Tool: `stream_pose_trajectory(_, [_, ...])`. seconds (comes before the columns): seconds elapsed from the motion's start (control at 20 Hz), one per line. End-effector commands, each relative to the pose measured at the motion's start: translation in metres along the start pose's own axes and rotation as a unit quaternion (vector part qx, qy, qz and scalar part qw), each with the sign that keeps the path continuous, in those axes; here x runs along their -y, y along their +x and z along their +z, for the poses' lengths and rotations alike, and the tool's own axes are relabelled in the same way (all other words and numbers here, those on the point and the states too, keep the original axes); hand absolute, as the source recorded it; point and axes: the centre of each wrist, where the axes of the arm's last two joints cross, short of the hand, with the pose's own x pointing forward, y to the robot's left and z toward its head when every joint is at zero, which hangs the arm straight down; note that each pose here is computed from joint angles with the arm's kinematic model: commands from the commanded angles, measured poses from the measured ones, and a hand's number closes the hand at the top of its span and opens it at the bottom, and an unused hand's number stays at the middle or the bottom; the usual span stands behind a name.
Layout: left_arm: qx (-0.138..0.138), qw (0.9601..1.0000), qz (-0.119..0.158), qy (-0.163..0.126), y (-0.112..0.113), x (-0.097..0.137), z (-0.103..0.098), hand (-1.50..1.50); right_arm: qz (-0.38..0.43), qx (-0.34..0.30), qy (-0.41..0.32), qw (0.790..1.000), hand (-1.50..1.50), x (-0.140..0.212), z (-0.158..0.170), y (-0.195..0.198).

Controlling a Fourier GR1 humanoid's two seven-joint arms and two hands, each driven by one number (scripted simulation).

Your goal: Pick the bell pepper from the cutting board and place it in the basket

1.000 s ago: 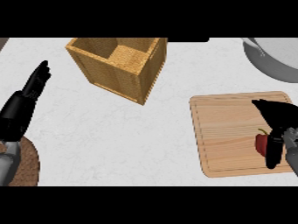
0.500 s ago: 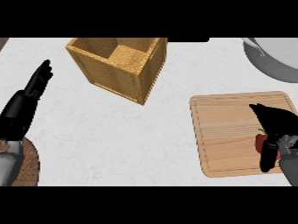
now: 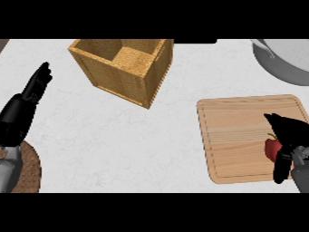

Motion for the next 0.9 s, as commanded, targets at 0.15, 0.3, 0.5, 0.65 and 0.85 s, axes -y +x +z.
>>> stream_pose_trajectory(0.15, [-0.004, 1.0000, -0.001, -0.004, 0.010, -0.010, 0.009, 0.00, 0.005, -0.016, 0.016, 1.000, -1.50, 0.000, 0.005, -0.008])
stream_pose_trajectory(0.3, [-0.001, 1.0000, 0.004, -0.004, -0.005, 0.000, 0.004, 0.00, 0.004, -0.017, 0.023, 1.000, -1.50, -0.016, -0.018, -0.032])
stream_pose_trajectory(0.5, [-0.001, 1.0000, -0.007, 0.001, -0.011, -0.006, 0.002, 0.00, -0.032, 0.001, 0.013, 0.999, 1.50, -0.041, -0.025, -0.020])
stream_pose_trajectory(0.65, [0.004, 1.0000, 0.006, 0.000, -0.012, 0.001, -0.003, 0.00, -0.002, -0.001, 0.001, 1.000, 1.50, -0.039, -0.043, -0.022])
stream_pose_trajectory(0.85, [0.004, 1.0000, 0.001, -0.007, 0.012, 0.005, -0.017, 0.00, 0.019, 0.025, -0.014, 0.999, 1.50, -0.037, -0.036, -0.017])
